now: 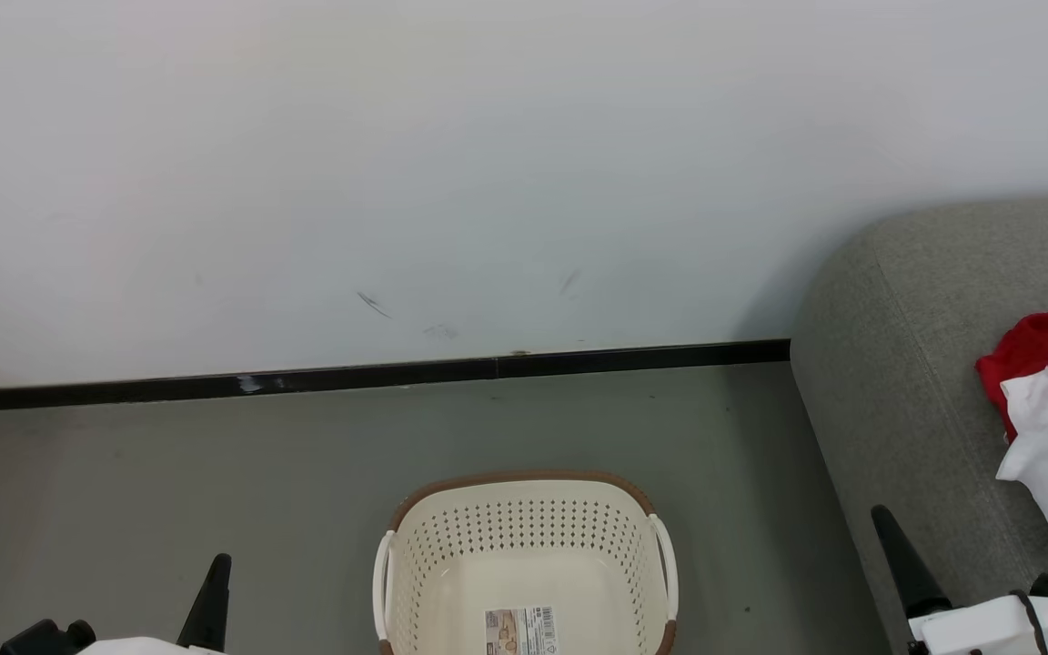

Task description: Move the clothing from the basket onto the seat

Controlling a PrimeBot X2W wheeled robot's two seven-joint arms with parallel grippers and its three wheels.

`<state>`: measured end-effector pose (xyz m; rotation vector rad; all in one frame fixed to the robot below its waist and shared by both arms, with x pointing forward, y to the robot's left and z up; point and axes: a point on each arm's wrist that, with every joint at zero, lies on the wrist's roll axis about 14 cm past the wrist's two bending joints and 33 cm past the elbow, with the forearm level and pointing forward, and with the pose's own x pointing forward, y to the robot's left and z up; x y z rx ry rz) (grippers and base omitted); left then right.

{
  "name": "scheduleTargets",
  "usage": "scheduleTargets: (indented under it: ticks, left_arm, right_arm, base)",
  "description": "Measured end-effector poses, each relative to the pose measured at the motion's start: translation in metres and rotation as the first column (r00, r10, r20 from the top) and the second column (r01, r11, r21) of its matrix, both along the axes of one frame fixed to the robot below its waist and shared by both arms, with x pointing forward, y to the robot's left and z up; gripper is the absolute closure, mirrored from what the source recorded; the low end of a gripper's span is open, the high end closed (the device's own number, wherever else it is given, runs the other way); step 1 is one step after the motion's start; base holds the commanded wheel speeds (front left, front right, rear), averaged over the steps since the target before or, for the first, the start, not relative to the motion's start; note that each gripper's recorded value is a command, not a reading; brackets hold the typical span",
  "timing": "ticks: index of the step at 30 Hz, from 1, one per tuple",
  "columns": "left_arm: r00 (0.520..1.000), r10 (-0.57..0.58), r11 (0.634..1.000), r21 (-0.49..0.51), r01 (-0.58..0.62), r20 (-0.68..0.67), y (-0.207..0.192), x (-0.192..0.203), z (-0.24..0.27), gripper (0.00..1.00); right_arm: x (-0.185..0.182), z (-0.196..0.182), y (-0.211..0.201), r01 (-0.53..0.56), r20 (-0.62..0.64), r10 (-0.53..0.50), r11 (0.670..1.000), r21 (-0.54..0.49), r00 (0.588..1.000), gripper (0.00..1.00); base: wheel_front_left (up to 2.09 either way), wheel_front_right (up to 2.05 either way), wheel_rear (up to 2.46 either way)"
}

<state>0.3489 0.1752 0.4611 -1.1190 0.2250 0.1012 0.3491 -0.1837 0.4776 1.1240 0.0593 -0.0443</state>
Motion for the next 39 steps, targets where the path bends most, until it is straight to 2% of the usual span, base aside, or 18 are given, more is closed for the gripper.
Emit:
scheduleTargets:
  ticks: [15, 23, 32, 39]
  left_arm:
    - [0.999, 0.034, 0.978, -0.208, -0.026, 0.036, 0.003, 0.012, 0.007, 1.00]
    - [0.996, 0.063, 0.948, -0.316, -0.038, 0.067, 0.007, 0.018, 0.012, 1.00]
    - [0.990, 0.102, 0.901, -0.431, -0.052, 0.094, 0.010, 0.023, 0.016, 1.00]
    - [0.990, 0.110, 0.894, -0.445, -0.058, 0.092, 0.011, 0.023, 0.015, 1.00]
  right_arm:
    - [0.011, 0.001, -0.009, 0.027, -0.009, -0.025, 0.978, 0.207, 1.000, 1.00]
    - [0.018, 0.003, -0.012, 0.037, -0.009, -0.037, 0.948, 0.316, 0.999, 1.00]
    - [0.024, 0.005, -0.018, 0.054, -0.009, -0.055, 0.899, 0.434, 0.998, 1.00]
    - [0.026, 0.008, -0.019, 0.050, -0.002, -0.055, 0.893, 0.447, 0.999, 1.00]
  base:
    - [0.00, 0.00, 0.00]
    - [0.00, 0.00, 0.00]
    - [0.00, 0.00, 0.00]
    - [0.00, 0.00, 0.00]
